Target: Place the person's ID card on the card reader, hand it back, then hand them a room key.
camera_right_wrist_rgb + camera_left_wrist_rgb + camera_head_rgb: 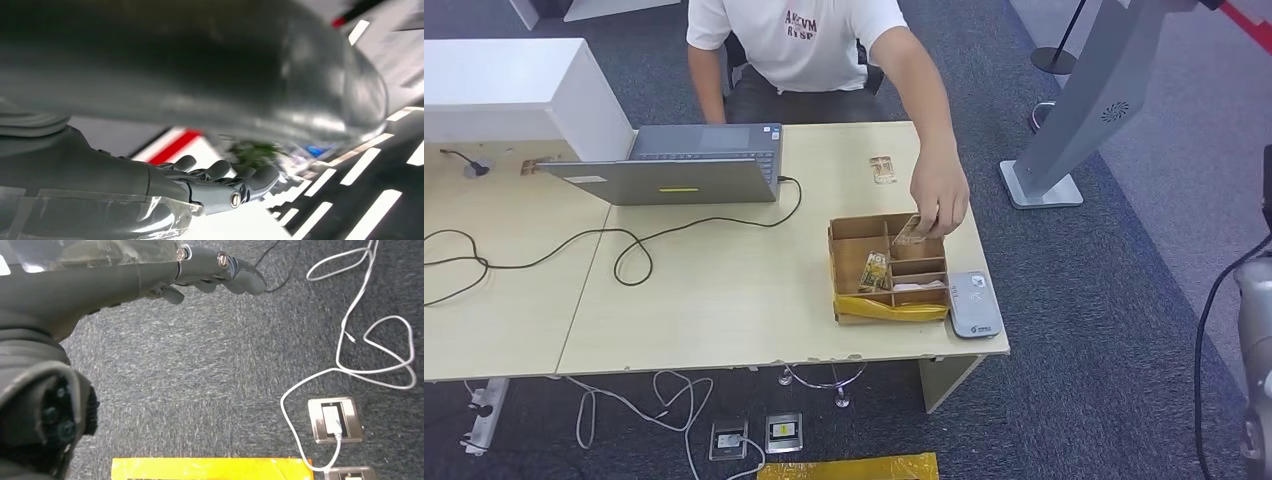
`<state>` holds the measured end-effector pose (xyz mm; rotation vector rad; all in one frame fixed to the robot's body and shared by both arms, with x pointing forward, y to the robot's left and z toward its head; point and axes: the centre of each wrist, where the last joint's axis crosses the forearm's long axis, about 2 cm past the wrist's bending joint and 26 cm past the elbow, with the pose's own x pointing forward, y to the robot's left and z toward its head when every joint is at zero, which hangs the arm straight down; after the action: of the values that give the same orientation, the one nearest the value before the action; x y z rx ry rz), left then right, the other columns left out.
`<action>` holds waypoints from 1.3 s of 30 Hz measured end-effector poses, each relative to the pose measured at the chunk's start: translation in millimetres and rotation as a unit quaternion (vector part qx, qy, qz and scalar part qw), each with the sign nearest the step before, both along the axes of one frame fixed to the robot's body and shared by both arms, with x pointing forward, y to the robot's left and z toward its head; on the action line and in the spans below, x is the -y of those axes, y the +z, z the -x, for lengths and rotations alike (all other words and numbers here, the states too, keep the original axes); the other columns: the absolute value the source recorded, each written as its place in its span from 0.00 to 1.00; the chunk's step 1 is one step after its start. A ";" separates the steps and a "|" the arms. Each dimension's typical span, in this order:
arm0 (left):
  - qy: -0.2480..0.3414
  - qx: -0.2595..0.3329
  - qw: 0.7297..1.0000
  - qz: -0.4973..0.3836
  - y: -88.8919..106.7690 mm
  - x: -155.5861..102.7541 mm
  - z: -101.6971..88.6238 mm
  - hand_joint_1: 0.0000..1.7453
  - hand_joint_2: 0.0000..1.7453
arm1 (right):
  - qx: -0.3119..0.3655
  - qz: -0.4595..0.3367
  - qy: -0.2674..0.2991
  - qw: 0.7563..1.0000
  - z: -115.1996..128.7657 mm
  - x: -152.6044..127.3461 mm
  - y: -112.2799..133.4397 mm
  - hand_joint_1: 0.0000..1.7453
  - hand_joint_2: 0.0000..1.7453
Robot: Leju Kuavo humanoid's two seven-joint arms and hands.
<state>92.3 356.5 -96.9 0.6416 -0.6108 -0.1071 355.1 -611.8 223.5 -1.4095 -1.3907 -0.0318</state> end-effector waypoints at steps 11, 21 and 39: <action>0.001 -0.022 1.000 0.008 0.6 -5.8 -0.6 0.00 0.00 | -0.263 -0.178 -0.157 0.935 166.2 10.4 -166.2 0.00 0.00; 0.007 -0.035 0.999 0.018 2.0 -15.9 -2.5 0.00 0.00 | -0.498 -0.367 -0.183 0.764 243.2 -53.7 -249.4 0.00 0.00; -0.005 -0.039 0.999 0.017 3.6 -22.9 -5.4 0.00 0.00 | -0.577 -0.430 -0.072 0.691 251.4 -99.6 -276.6 0.00 0.00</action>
<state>97.7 379.4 -93.3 0.5983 -0.5404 -0.1296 103.7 -512.2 -53.1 -0.4545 -0.0830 0.0848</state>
